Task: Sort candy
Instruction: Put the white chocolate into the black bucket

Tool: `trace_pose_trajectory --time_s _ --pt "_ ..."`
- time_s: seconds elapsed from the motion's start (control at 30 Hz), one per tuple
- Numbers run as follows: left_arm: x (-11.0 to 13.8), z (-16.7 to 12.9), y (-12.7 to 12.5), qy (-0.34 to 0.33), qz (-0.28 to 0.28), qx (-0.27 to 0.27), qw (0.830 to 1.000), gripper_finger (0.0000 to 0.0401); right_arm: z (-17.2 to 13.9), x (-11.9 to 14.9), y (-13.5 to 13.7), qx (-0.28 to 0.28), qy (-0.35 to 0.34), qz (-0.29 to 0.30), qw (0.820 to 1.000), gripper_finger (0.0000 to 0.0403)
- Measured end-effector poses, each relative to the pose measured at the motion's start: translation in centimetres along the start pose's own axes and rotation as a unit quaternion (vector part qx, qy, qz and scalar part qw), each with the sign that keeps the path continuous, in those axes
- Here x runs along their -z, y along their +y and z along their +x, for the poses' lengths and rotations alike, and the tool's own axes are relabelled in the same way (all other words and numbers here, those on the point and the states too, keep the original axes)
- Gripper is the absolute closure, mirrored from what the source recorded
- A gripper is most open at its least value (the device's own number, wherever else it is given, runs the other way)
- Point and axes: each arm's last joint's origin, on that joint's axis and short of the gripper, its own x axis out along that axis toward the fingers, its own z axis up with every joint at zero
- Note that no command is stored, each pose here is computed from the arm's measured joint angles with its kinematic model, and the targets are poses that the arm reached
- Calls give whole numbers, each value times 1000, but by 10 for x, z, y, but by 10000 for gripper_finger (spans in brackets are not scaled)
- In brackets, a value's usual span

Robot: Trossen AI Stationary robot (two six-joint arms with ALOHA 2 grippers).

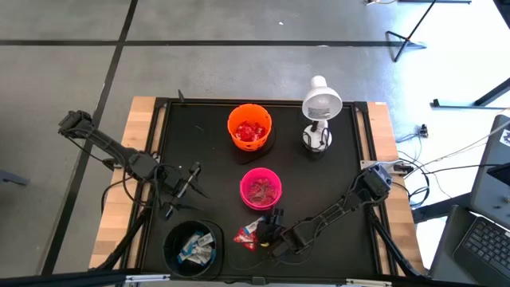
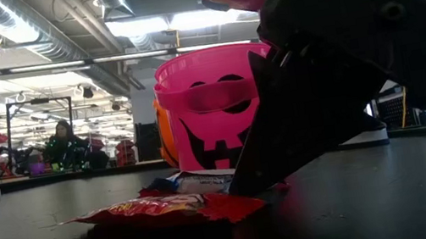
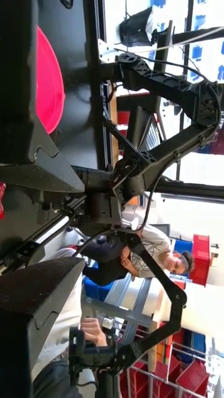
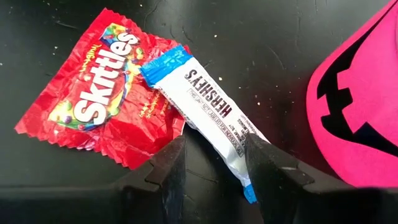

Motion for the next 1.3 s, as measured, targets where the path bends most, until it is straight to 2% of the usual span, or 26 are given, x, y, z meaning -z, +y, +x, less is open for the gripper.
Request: trace_pose_trajectory --time_s 0.13,0.23,0.57,0.87,1.03,1.3 --pt "0 0 0 0 0 -1 1000 229 -1 -3 1 -4 0 2 1000 245" --pt "0 0 0 0 -1 -1 1000 229 -2 -4 2 -10 1 3 1000 264" --pt "0 0 0 0 -2 -1 1000 229 -2 -6 4 -27 4 8 1000 395" --pt "0 0 0 -1 -2 -2 1000 229 -11 -15 11 -42 10 8 999 399" --pt "0 0 0 0 -2 -2 1000 229 -32 -35 19 -45 3 2 999 401" --pt "2 3 0 6 16 3 1000 229 -68 -69 19 -5 -26 -2 1000 402"
